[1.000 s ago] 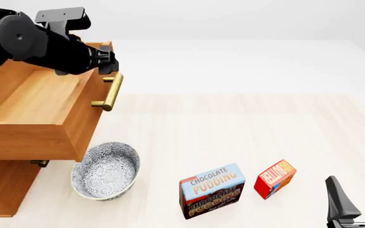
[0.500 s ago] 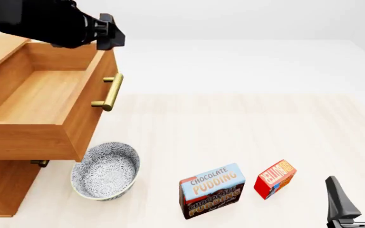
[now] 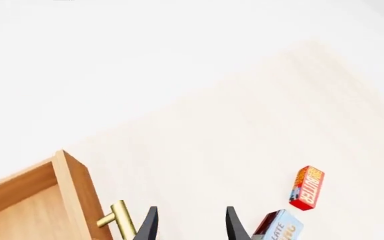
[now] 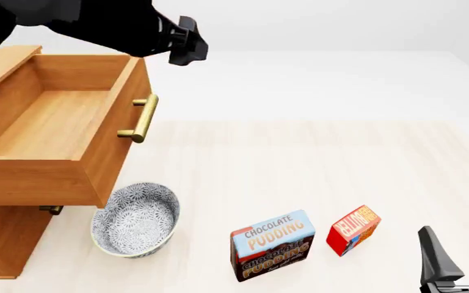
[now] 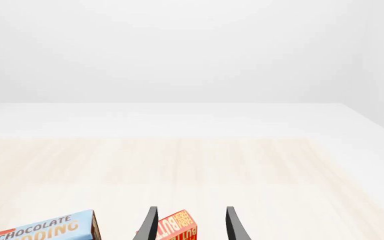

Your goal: Put the butter at the back in the top drawer of the cabinet and close it.

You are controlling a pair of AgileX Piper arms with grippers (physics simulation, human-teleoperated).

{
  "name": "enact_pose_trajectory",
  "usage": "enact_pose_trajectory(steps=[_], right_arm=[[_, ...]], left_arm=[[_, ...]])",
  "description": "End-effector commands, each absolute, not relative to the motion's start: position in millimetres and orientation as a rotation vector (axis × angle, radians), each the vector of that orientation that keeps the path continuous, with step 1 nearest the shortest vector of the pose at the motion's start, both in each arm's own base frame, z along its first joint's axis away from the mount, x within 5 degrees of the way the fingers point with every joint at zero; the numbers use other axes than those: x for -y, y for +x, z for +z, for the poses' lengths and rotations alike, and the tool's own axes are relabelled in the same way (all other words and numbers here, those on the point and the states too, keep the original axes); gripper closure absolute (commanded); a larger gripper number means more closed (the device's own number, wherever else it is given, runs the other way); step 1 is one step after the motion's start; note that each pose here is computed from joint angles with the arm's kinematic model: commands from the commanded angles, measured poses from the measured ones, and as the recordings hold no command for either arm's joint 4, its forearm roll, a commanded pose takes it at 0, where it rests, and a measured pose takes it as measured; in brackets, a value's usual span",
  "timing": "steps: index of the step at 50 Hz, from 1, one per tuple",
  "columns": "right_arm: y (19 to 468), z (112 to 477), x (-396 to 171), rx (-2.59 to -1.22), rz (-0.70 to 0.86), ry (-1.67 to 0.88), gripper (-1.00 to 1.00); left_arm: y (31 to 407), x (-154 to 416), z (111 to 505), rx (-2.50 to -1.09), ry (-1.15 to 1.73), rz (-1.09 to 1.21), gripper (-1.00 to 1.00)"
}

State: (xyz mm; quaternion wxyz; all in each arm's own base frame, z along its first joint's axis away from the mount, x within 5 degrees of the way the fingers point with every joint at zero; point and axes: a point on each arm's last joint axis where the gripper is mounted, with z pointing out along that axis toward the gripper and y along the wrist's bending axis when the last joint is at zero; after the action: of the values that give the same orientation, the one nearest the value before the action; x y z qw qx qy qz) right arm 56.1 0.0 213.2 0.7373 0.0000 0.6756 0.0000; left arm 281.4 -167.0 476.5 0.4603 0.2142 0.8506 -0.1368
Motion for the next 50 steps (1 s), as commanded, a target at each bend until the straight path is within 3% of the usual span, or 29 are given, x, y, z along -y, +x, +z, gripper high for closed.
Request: enact_pose_trajectory(steps=[1,21,50], right_arm=[[56,213,0,-1.484,0.0,0.0,-1.0],[56,213,0,-1.484,0.0,0.0,-1.0],[56,213,0,-1.484,0.0,0.0,-1.0]], left_arm=[[286,198,465,-2.096,0.624,-0.362,-1.0],[294,253,424,-2.141,0.741,-0.406,-1.0],[273,323,386,-2.19,0.884,-0.486,-1.0]])
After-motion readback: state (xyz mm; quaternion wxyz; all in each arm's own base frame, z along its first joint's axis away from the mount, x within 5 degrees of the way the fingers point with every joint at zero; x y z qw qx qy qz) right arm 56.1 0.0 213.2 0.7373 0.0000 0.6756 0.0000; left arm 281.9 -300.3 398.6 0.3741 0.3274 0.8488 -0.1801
